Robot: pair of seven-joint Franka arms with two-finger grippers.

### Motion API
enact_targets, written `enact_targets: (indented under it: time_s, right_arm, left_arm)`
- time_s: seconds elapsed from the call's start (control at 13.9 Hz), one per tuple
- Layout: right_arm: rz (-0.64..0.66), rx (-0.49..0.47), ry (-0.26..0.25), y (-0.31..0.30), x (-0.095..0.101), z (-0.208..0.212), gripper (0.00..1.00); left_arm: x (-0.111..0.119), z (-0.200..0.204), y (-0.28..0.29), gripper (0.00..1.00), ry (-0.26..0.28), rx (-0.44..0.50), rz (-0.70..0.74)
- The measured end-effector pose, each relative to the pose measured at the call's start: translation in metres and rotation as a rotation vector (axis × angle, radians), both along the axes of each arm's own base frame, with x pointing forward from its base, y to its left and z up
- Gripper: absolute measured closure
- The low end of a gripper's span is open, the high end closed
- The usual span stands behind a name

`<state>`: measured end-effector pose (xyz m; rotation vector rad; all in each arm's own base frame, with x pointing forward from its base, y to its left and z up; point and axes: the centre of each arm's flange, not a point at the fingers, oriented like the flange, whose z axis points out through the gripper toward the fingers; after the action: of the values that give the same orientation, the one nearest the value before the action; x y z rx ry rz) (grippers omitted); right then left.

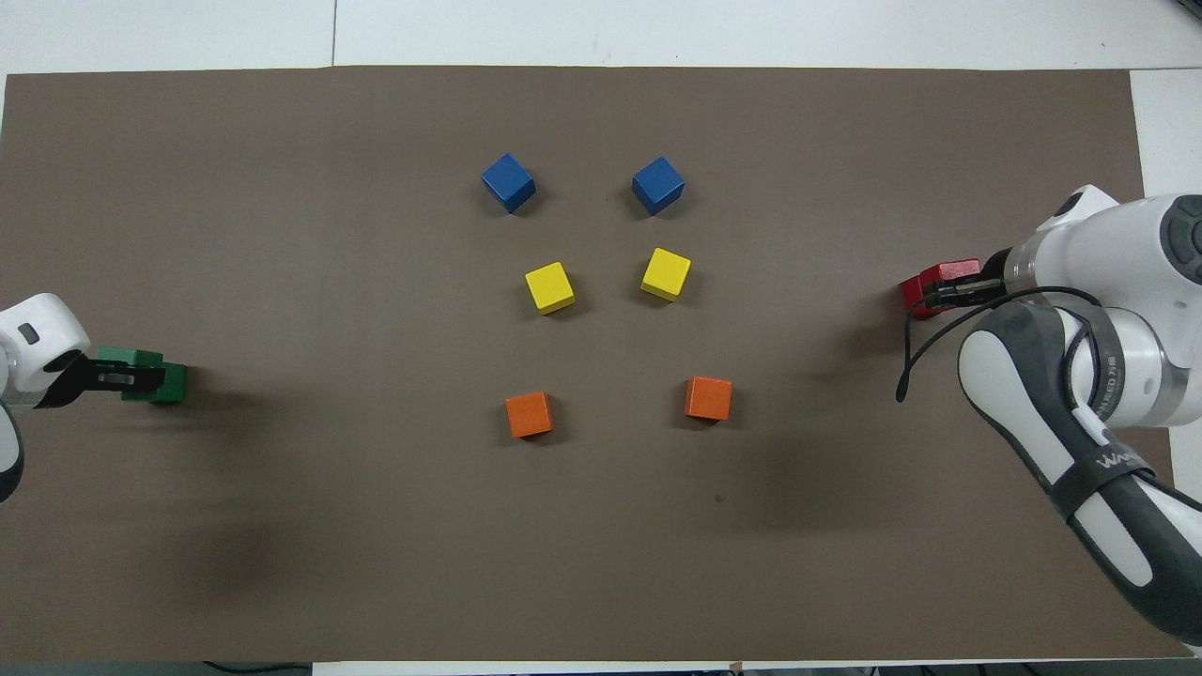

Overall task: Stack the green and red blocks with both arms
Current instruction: 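Set the green cube beside the first green and open the left gripper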

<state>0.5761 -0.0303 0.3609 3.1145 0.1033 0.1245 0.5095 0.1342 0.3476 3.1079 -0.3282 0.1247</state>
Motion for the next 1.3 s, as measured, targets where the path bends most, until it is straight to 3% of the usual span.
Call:
enact_targets:
  time_s: [0.22,0.29,0.65,1.08,1.3]
  right_arm:
    - [0.0,0.0,-0.004,0.0,-0.001,-0.003,0.44]
    - [0.0,0.0,-0.005,0.0,-0.001,-0.004,0.44]
    - [0.0,0.001,0.004,0.0,-0.002,-0.009,0.44]
    - [0.0,0.001,0.004,0.0,-0.002,-0.009,0.44]
    - [-0.004,0.001,0.004,-0.002,-0.003,-0.009,0.44]
  left_arm:
    - [0.0,0.002,0.0,0.06,-0.004,0.002,-0.009]
    - [0.0,0.003,0.0,0.0,-0.005,0.002,-0.01]
    - [0.012,0.024,0.002,0.0,-0.031,0.008,-0.017]
    - [0.049,0.113,0.0,0.0,-0.08,0.014,-0.045]
    - [0.059,0.148,-0.024,0.0,-0.057,-0.015,0.031]
